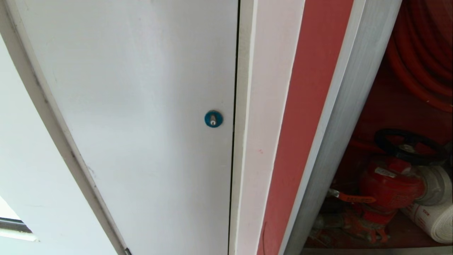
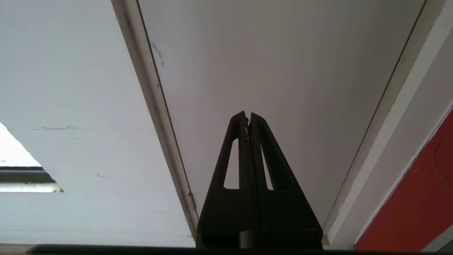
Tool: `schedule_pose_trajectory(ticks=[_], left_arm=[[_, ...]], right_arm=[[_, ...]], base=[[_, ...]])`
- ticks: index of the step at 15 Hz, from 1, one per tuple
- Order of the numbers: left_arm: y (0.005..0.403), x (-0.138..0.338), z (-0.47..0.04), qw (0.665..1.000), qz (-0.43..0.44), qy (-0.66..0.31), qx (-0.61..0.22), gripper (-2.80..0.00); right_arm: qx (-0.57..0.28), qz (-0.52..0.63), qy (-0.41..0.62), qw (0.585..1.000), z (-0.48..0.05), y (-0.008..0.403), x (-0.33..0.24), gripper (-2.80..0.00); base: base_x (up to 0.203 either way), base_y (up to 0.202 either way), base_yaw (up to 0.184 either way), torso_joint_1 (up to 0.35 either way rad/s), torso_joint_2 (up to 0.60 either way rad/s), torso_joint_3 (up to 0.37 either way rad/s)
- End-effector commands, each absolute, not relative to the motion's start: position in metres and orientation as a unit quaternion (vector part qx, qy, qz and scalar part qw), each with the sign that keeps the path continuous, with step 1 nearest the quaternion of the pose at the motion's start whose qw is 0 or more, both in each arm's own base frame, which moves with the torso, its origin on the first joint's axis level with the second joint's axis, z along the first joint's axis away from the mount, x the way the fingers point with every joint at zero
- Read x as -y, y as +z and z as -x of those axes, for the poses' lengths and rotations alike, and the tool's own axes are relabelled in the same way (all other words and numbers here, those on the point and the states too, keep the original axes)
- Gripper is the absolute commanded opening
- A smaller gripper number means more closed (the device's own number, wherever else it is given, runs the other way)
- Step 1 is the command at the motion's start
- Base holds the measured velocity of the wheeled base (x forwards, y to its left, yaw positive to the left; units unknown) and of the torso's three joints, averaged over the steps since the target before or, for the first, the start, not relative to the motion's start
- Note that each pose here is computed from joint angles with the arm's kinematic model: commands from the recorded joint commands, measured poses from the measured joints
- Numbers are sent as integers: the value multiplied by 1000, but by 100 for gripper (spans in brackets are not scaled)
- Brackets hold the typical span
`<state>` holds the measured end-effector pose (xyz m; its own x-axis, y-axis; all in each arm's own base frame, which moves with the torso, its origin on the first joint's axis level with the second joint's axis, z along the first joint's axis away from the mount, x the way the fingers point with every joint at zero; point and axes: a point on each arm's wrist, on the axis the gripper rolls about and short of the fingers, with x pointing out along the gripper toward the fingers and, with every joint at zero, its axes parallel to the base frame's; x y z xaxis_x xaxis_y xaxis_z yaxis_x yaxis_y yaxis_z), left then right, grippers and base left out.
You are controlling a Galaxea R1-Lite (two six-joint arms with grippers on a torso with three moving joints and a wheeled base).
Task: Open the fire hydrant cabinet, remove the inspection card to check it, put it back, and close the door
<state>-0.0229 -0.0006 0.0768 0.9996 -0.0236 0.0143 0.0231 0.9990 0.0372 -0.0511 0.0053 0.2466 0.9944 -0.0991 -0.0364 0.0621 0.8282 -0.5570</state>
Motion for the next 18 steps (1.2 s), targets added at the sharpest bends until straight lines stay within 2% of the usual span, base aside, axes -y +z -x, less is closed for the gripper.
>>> schedule_pose_trajectory(ticks=[1, 6, 10, 13, 18], left_arm=[[74, 1, 22, 1000, -18, -11, 2, -280], [74, 1, 22, 1000, -18, -11, 2, -280], [74, 1, 22, 1000, -18, -11, 2, -280], [74, 1, 22, 1000, -18, -11, 2, -280], [74, 1, 22, 1000, -18, -11, 2, -280]], right_arm=[[-17, 228, 22, 973, 54, 238, -4, -280], [0, 88, 101, 991, 58, 237, -5, -280], [-21, -25, 205, 978, 60, 235, -10, -280], [-79, -113, 324, 936, 57, 241, -15, -280], [-128, -142, 469, 862, 49, 244, -19, -280]], base=[[0, 0, 0, 0, 0, 0], [0, 0, 0, 0, 0, 0], [0, 0, 0, 0, 0, 0], [0, 0, 0, 0, 0, 0], [0, 0, 0, 0, 0, 0]])
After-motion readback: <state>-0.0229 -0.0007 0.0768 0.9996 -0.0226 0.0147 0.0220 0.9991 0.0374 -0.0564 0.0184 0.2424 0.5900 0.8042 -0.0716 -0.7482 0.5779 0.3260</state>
